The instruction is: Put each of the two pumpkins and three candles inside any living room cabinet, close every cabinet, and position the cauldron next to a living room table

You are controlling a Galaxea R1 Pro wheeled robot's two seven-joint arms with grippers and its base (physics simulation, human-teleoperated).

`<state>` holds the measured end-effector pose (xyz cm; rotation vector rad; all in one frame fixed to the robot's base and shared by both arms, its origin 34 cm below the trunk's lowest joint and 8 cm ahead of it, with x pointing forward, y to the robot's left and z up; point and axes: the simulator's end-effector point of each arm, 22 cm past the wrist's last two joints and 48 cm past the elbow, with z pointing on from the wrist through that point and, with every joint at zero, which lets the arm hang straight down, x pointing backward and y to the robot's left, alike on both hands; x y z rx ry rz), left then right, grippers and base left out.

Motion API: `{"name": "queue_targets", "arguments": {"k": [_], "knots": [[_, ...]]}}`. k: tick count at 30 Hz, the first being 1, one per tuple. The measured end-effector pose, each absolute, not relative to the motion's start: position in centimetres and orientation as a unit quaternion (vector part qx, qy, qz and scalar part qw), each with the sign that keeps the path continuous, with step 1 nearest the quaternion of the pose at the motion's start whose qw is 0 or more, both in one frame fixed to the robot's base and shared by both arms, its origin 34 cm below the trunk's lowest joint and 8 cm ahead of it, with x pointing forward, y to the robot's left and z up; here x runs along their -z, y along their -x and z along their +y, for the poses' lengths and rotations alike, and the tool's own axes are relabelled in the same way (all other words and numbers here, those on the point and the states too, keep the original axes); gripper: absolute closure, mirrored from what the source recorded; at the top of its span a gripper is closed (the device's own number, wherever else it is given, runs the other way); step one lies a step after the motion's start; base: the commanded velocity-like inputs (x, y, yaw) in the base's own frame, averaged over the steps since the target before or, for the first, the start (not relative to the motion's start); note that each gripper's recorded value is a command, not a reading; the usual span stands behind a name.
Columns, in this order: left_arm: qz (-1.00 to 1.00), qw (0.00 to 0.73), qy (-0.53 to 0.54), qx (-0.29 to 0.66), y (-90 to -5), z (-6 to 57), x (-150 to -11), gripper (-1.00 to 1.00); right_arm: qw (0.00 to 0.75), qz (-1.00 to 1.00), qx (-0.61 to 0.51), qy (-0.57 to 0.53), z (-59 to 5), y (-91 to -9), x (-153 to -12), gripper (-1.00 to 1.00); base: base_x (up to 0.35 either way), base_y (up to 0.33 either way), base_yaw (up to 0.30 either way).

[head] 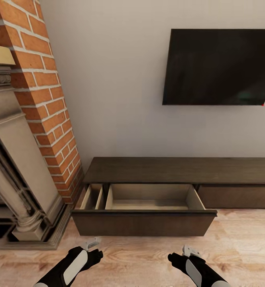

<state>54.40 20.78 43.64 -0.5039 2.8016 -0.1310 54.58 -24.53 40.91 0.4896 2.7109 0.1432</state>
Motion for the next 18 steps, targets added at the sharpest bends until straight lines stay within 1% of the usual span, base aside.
{"name": "queue_targets", "arguments": {"k": [3, 5, 18], "knots": [[0.973, 0.146, 0.175, 0.045, -54.5, 20.8, -44.3, -1.0, 0.19, 0.965, -0.051, -0.174, -24.5, -54.7, -41.5, -1.0, -0.15, 0.0, 0.0], [0.973, 0.146, 0.174, 0.045, -54.6, 20.8, -44.7, -1.0, 0.191, 0.965, -0.051, -0.174, -24.5, -54.7, -41.9, -1.0, -0.046, 0.0, 0.0], [0.974, 0.145, 0.169, 0.045, -54.8, 20.4, -47.2, -1.0, 0.187, 0.965, -0.055, -0.173, -23.8, -54.9, -44.4, -1.0, -0.005, 0.0, 0.0]]}}
